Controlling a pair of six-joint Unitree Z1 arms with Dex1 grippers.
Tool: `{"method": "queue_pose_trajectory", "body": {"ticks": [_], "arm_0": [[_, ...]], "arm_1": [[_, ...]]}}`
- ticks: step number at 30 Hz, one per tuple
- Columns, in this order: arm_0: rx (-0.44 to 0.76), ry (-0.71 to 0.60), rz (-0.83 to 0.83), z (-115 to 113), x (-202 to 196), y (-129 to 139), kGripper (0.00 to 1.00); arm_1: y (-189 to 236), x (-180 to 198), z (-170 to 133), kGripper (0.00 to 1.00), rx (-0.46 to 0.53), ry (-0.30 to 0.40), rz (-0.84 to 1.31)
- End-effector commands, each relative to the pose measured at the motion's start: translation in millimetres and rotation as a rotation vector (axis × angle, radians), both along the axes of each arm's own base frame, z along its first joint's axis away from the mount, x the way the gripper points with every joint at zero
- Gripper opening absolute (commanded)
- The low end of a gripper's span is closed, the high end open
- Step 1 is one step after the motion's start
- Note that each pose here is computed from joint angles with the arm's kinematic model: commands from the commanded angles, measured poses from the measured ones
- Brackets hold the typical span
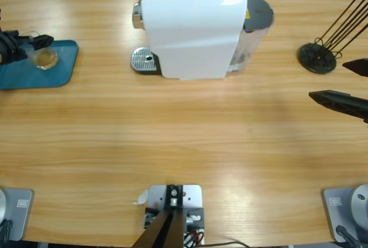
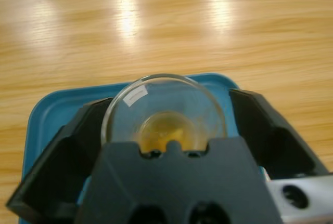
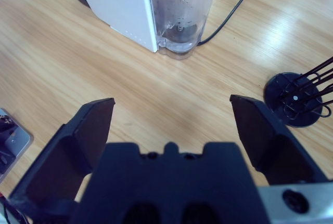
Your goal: Pour coffee
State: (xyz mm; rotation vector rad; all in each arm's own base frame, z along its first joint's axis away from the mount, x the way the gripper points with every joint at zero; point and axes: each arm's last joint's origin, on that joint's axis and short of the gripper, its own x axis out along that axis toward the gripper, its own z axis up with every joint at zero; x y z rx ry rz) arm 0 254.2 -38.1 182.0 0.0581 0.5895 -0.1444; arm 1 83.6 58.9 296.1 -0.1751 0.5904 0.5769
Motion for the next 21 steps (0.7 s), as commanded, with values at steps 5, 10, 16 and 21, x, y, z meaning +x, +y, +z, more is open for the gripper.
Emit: {"method": "queue_pose_trajectory", "body": {"ticks": [5, 10, 16, 21], "arm_0": [[0.025, -0.131, 0.015, 28.3, -41.4, 4.4, 1.0], [0.051, -0.199, 0.054, 51.1, -77.7, 13.4, 1.0], [0.064, -0.142, -0.077, 92.2, -129.8, 7.8, 1.0], [-0.063, 0.027, -0.365, 123.8, -173.3, -2.1, 1.0]], "arm_1": [[-0.4, -3.2, -8.4, 1.0, 0.002, 0.022, 0.013], [-0.7, -3.6, -8.6, 1.0, 0.002, 0.021, 0.013], [-4.1, -8.2, -2.1, 1.0, 0.008, 0.004, 0.017], [-2.3, -5.6, 11.1, 1.0, -0.05, -0.001, 0.051]]}}
